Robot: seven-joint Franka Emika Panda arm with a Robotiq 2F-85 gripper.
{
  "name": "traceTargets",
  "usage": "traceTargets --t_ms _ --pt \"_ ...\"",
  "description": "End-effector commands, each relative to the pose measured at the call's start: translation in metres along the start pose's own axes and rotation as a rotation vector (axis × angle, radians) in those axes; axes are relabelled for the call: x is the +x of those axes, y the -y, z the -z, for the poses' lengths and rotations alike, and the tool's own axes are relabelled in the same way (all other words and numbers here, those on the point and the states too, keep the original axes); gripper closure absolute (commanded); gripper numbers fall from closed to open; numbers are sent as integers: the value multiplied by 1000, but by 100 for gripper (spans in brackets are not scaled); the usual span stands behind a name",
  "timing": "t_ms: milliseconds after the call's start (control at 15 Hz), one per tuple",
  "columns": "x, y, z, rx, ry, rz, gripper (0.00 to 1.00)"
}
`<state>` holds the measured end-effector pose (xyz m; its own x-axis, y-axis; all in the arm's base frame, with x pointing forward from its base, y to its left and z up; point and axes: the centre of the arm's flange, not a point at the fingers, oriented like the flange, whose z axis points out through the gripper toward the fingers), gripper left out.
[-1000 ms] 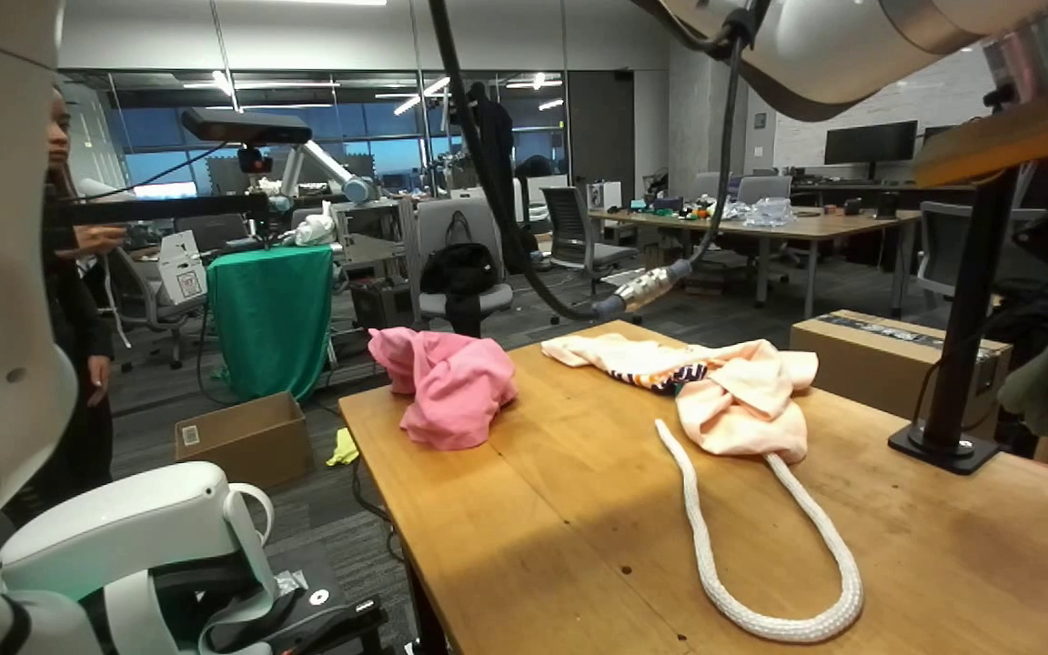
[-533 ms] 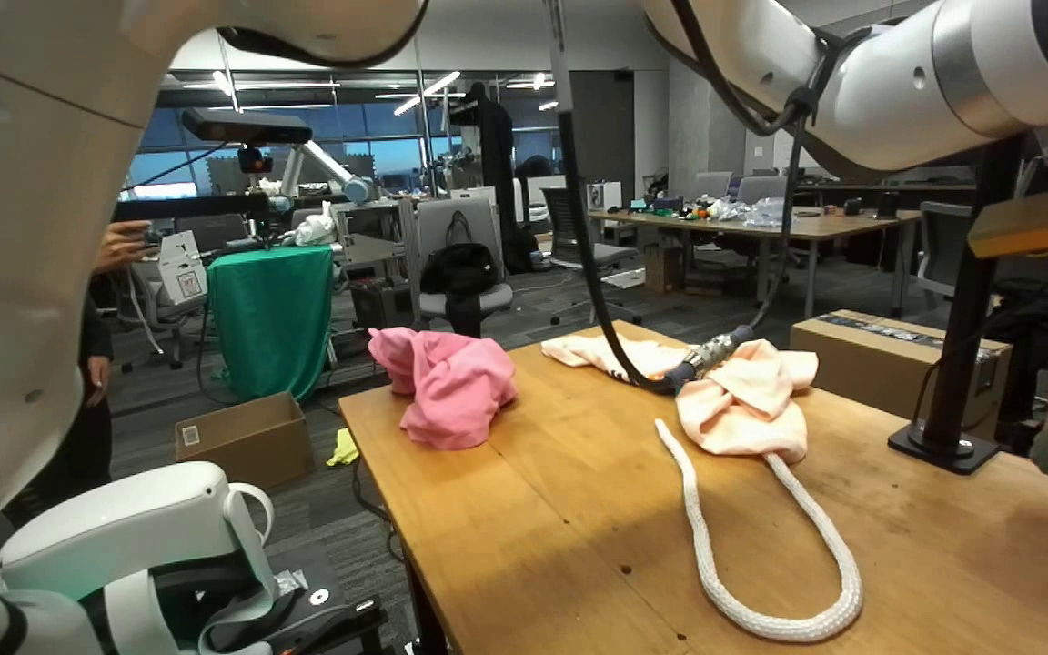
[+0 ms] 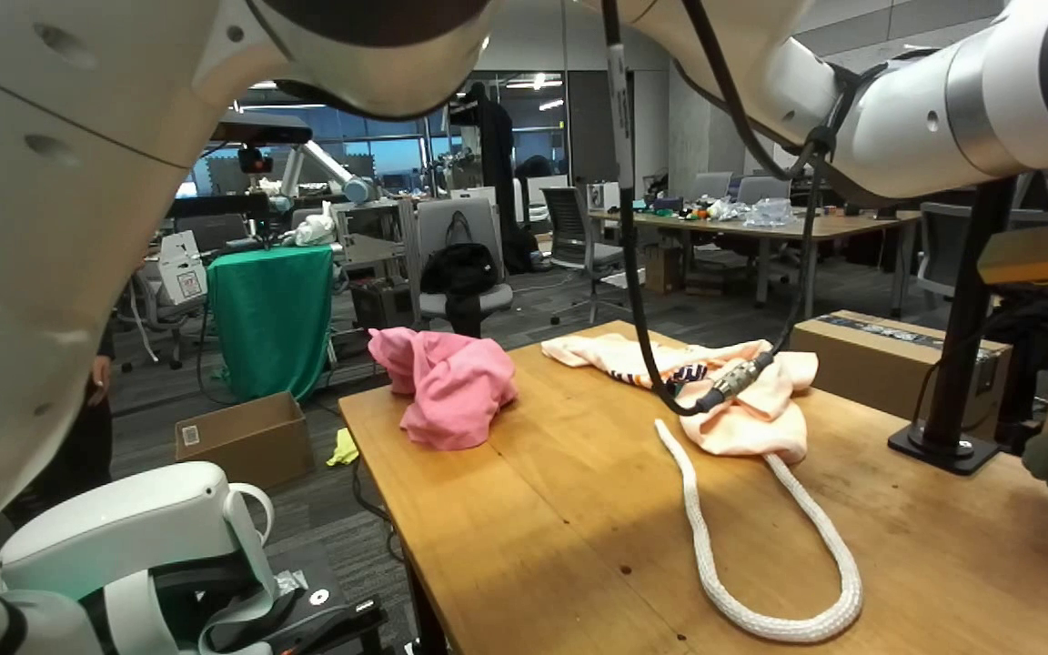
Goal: Separate the clothes, rope and plush toy on the table
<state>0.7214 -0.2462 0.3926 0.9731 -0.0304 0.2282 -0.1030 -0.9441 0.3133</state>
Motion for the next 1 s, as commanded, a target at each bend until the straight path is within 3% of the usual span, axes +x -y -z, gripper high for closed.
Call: traceTargets --t_ms 0,67,667,933 --pt "20 -5 -5 26 -7 19 65" --pt "20 -3 -7 30 -4 23 64" --pt "5 2 -3 68 40 52 1" --pt "-18 18 -1 120 131 74 0"
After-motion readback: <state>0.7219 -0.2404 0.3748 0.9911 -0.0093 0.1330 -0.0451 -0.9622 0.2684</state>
